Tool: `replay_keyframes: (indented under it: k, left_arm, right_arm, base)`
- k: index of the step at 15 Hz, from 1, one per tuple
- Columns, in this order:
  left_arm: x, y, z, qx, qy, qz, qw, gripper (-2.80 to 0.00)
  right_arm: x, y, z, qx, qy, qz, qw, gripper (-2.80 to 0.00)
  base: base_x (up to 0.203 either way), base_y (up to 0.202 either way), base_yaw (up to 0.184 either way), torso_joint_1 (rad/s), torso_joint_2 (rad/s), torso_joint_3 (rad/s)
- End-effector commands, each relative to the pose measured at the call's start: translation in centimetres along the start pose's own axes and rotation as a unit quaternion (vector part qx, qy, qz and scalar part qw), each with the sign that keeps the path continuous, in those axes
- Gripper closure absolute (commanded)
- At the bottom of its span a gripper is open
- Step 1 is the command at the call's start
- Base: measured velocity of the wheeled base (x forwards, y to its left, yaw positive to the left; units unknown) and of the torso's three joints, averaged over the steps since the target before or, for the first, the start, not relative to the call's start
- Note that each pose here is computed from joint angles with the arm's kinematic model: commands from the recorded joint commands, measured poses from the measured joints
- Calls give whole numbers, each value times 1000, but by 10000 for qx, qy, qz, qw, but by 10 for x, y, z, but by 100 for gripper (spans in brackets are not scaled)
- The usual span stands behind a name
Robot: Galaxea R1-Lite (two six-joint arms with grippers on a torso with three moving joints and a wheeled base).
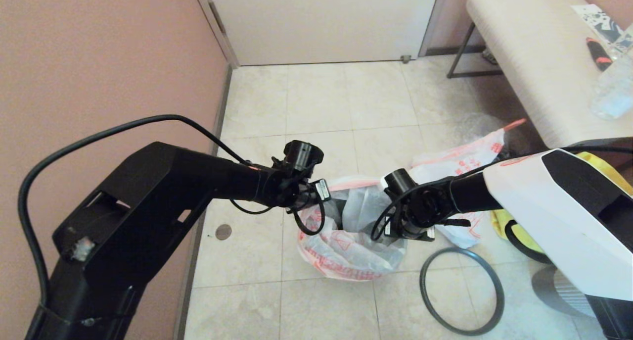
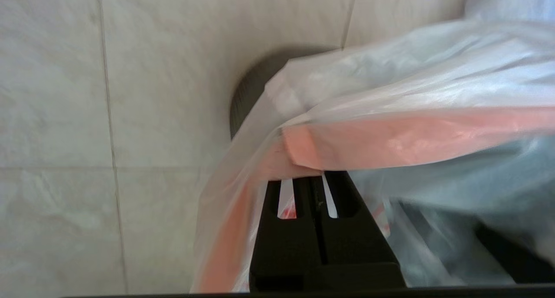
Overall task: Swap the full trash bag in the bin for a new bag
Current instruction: Put the new garbage bag on the trash can
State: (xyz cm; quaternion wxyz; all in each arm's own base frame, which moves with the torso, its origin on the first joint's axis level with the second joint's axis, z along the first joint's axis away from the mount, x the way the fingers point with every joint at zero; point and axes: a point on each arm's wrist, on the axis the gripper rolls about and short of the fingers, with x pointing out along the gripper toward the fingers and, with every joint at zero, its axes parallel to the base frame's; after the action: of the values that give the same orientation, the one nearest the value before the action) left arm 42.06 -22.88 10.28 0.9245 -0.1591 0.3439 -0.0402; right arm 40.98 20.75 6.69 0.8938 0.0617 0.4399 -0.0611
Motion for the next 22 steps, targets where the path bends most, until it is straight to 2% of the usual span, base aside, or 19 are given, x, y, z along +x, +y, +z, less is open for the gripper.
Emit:
replay_keyframes:
  k: [1, 5, 8, 10, 12, 14, 16, 19, 22]
  left_arm:
    - [13, 5, -4, -65, -25, 99, 9999, 0]
    - [20, 10, -1, -240, -100, 167, 9995, 0]
    - [32, 13, -8, -225, -8, 226, 9995, 0]
    - [47, 23, -8, -280, 18, 339, 9990, 0]
    - [48, 33, -3, -288, 275, 564, 9976, 0]
    - [32, 32, 0, -189, 841, 723, 9937, 0]
    - [14, 26, 3, -166, 1339, 418, 9900, 0]
    - [15, 29, 2, -219, 1614, 167, 9865, 0]
    - [20, 35, 3, -273, 1641, 212, 9858, 0]
  right_arm:
    - [-1, 2, -3, -88, -38, 29, 9999, 0]
    - [4, 1, -6, -165, -147, 24, 9998, 0]
    - [2, 1, -3, -118, -272, 75, 9995, 0]
    - [3, -2, -1, -118, -302, 74, 9994, 0]
    - [7, -9, 9, 4, -503, 93, 9987, 0]
    - [7, -14, 18, 127, -658, 100, 9977, 0]
    - [4, -14, 20, 152, -717, 119, 9972, 0]
    - [1, -13, 21, 105, -759, 147, 9969, 0]
    - [-4, -11, 30, 182, -1075, 313, 9935, 0]
  base:
    - [0, 0, 0, 0, 0, 0]
    - [0, 0, 0, 0, 0, 0]
    - [0, 0, 0, 0, 0, 0]
    - [0, 0, 0, 0, 0, 0]
    - [0, 0, 0, 0, 0, 0]
    - [0, 0, 0, 0, 0, 0]
    - [0, 0, 0, 0, 0, 0]
    - [0, 0, 0, 0, 0, 0]
    - [0, 0, 0, 0, 0, 0]
